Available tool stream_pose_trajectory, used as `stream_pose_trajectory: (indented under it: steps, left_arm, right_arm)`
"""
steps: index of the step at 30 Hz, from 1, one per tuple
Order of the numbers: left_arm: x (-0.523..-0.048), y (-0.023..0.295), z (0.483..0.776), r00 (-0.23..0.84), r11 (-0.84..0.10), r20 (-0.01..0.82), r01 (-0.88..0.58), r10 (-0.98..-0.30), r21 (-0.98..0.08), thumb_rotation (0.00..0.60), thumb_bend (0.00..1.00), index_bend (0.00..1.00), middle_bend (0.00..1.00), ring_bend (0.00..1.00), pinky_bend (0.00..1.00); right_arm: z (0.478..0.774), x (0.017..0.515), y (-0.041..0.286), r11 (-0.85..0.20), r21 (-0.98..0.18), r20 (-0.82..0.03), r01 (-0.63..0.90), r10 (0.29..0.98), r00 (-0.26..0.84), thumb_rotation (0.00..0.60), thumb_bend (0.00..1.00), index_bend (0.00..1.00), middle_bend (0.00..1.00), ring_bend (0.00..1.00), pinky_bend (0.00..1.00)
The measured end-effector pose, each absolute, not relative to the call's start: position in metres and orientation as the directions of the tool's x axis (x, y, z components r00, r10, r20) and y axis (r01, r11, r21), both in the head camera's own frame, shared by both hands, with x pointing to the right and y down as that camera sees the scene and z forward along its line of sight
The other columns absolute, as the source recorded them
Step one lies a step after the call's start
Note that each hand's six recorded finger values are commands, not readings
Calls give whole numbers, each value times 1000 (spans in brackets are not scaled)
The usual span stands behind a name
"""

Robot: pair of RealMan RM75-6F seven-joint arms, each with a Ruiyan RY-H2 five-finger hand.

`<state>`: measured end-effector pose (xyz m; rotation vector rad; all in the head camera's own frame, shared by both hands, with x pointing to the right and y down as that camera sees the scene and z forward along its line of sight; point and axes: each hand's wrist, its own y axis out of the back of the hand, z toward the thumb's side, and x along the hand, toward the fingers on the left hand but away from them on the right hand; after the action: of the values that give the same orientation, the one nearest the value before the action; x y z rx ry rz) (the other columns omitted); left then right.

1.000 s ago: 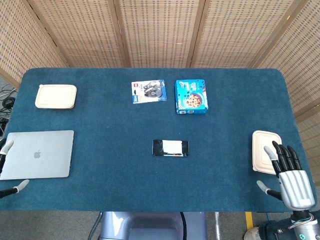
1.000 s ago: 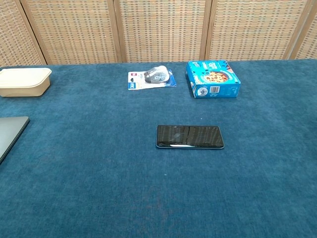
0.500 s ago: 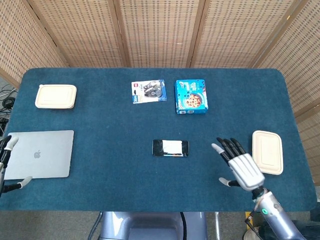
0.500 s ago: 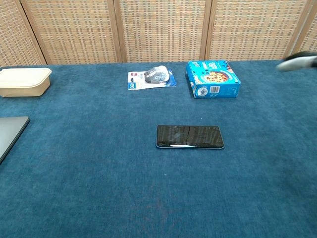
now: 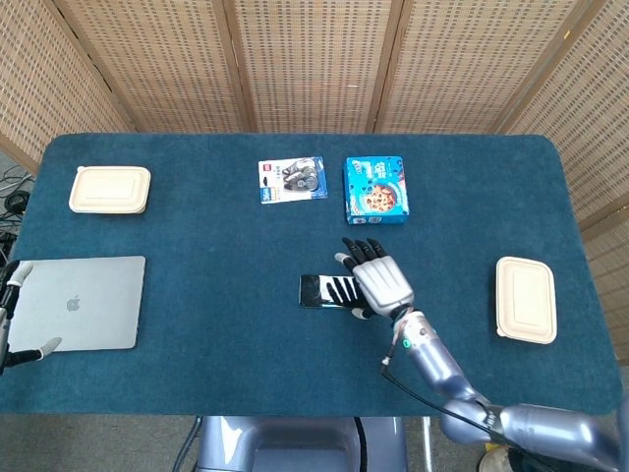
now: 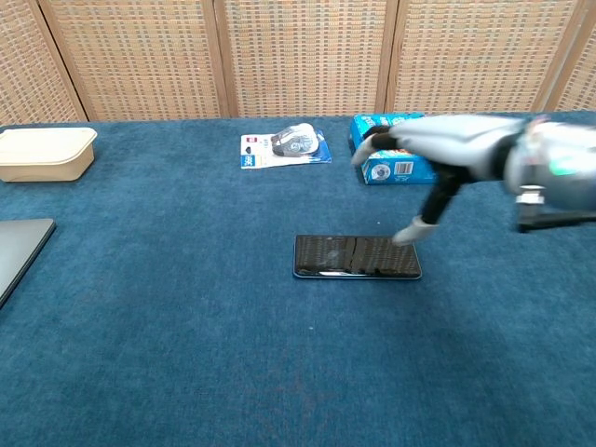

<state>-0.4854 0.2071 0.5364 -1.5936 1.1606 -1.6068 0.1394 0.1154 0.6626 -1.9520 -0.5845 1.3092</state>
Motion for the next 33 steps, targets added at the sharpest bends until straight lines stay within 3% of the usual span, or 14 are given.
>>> stream_pose_trajectory:
  steps: [5,14,23,28,31,33]
  left_arm:
    - [-492,204,539,-128,-450,474,-175,-871,-876,600,0,0,0,0,0]
    - [-506,199,545,-170,-458,489,-195,-856,-868,600,0,0,0,0,0]
    - [-513,197,548,-188,-466,501,-202,-845,-862,600,0,0,0,0,0]
    - [-512,197,547,-187,-464,499,-201,-846,-863,600,0,0,0,0,0]
    - [-511,197,548,-185,-466,501,-201,-846,-862,600,0,0,0,0,0]
    - [-511,197,548,-184,-466,501,-200,-846,-862,600,0,0,0,0,0]
  right_arm:
    - [693,96,116,-686,-727,-650,-41,668,363,600,0,180,0,0,0]
    - [730,69,121,-712,-696,-701,-97,643,309,600,0,200,0,0,0]
    - [743,60,125,-744,-662,-734,-95,617,284,600,0,213,0,0,0]
    - [745,61,123,-748,-656,-740,-96,614,274,600,30,357,0,0,0]
    - [747,65,121,-748,-656,-743,-104,615,263,600,108,466,0,0,0]
    - [748,67,120,-746,-657,-744,-108,617,258,600,127,474,0,0,0]
